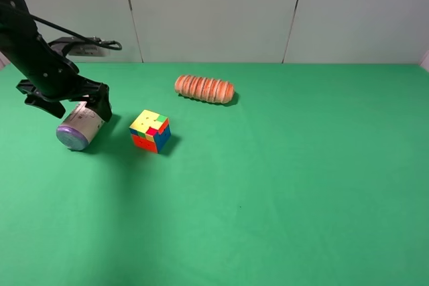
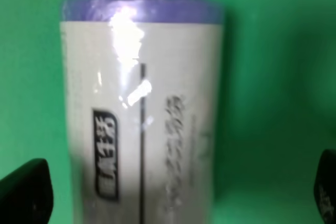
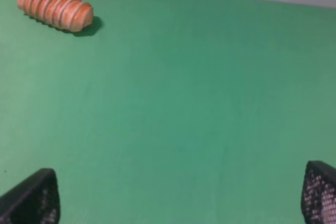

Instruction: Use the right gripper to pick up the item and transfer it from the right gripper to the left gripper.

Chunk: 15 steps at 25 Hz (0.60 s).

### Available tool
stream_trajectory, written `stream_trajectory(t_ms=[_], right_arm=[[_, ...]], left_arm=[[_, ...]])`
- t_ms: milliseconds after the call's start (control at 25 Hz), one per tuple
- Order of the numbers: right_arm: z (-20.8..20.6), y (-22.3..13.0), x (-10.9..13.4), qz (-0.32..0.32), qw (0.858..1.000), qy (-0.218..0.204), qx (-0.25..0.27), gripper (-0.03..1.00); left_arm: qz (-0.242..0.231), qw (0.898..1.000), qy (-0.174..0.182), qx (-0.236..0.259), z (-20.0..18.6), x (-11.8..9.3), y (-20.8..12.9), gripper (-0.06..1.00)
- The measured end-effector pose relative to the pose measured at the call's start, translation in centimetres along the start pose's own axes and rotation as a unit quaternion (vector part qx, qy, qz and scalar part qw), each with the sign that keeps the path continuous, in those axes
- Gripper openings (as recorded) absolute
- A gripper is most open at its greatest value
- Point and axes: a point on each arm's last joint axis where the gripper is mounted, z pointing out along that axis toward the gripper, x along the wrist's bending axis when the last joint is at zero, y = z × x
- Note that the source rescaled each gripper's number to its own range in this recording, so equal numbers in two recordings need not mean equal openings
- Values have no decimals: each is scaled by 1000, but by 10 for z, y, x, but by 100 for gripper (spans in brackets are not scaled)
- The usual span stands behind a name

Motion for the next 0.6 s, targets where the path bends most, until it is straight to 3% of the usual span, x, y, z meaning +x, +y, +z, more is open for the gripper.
stream_trajectory(t_ms=[320,600], right_arm=[[0,0,0,0,1000,0,1,100],[0,0,0,0,1000,0,1,100]], left_arm=[[6,1000,10,20,-51,-5,-10,100],[3,998,53,-35,-129,-9,-38,100]])
